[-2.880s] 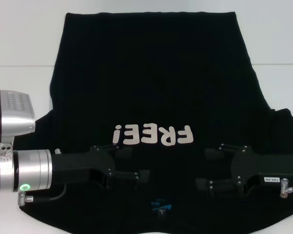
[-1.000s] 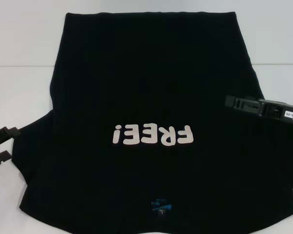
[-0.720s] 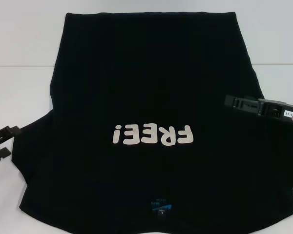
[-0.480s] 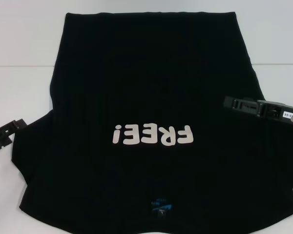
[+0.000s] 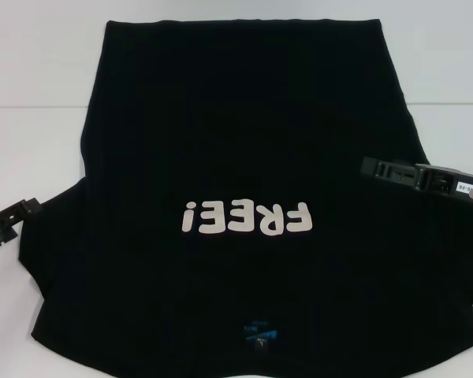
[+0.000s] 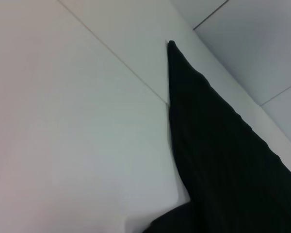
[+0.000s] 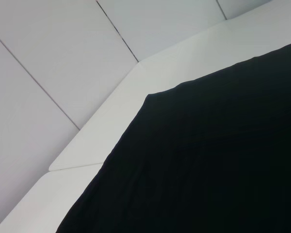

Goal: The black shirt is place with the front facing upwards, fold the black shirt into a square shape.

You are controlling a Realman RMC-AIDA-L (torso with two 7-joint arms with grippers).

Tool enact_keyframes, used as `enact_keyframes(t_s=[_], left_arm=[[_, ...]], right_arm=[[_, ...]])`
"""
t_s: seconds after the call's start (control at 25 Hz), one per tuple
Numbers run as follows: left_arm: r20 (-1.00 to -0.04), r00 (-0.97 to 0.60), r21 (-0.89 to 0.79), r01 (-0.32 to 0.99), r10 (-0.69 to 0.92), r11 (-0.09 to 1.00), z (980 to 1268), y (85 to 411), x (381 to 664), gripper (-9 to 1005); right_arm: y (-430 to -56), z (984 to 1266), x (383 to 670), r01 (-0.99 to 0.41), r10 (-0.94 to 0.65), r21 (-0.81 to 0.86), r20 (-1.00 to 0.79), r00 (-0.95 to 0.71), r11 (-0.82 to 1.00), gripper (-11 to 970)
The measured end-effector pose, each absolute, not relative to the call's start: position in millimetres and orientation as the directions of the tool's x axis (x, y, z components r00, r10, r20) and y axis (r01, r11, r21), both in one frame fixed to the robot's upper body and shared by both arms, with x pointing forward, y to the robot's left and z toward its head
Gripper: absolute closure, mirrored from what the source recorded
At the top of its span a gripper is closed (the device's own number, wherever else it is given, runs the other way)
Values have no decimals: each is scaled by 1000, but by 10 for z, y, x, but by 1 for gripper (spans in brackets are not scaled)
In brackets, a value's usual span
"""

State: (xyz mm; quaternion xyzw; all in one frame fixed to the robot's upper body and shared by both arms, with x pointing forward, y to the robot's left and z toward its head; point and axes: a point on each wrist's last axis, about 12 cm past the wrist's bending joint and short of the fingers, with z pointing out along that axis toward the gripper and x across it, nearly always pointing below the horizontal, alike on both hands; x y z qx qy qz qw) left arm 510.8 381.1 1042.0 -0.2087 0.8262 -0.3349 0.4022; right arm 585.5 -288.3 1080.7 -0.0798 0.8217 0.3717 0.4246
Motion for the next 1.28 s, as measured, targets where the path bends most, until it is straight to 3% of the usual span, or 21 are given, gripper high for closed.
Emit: enact_keyframes(t_s=[1.28], left_arm=[[-501,-612,-718,-100,-612,688,10336,3778,5063,125]], right_arm=[[-2904,10795,5830,-443,191,548,-754,-628,710,15]])
